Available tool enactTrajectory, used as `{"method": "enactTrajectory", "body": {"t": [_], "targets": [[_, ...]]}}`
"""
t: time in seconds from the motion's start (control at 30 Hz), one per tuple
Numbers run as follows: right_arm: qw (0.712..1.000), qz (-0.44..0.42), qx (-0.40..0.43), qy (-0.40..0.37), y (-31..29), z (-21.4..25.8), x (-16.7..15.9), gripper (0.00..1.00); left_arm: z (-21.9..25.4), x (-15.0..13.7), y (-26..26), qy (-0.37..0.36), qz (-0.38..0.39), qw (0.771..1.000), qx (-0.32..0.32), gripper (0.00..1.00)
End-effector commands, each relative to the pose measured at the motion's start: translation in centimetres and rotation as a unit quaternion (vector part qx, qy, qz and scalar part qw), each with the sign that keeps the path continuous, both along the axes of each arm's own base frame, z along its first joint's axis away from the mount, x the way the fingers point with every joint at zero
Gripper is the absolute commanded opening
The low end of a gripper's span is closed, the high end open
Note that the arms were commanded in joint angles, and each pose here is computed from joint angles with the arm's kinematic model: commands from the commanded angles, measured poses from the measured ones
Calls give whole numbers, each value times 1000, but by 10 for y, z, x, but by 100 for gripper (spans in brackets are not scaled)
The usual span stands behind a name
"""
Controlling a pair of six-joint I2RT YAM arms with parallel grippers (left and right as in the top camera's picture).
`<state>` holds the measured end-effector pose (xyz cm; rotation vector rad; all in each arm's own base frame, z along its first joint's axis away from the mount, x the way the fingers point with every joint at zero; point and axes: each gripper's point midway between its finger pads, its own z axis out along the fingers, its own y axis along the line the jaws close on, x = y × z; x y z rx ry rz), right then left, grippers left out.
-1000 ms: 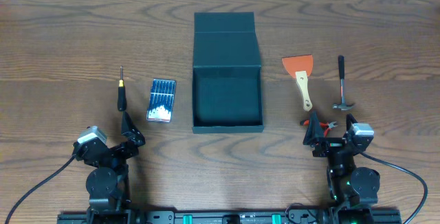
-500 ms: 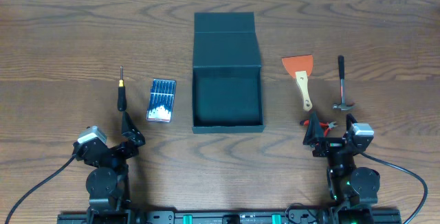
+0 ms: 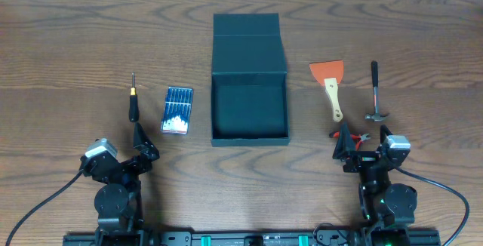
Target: Pack container
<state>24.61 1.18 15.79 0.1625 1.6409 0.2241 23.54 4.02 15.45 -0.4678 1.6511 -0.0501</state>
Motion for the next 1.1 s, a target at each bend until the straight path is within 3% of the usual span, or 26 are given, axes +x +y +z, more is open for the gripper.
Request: {"method": "enactTrajectory", "body": {"t": [0.0, 0.73, 1.07], "targets": [[1000, -6, 2, 0, -3, -1, 0, 99, -15, 1, 0, 16, -1, 1000, 8, 98], [1000, -12, -12, 8, -5, -5, 1, 99, -14, 1, 0, 16, -1, 1000, 8, 99], [977, -130, -43, 165, -47, -14, 3, 99, -14, 1, 0, 16, -1, 1000, 8, 99]]}}
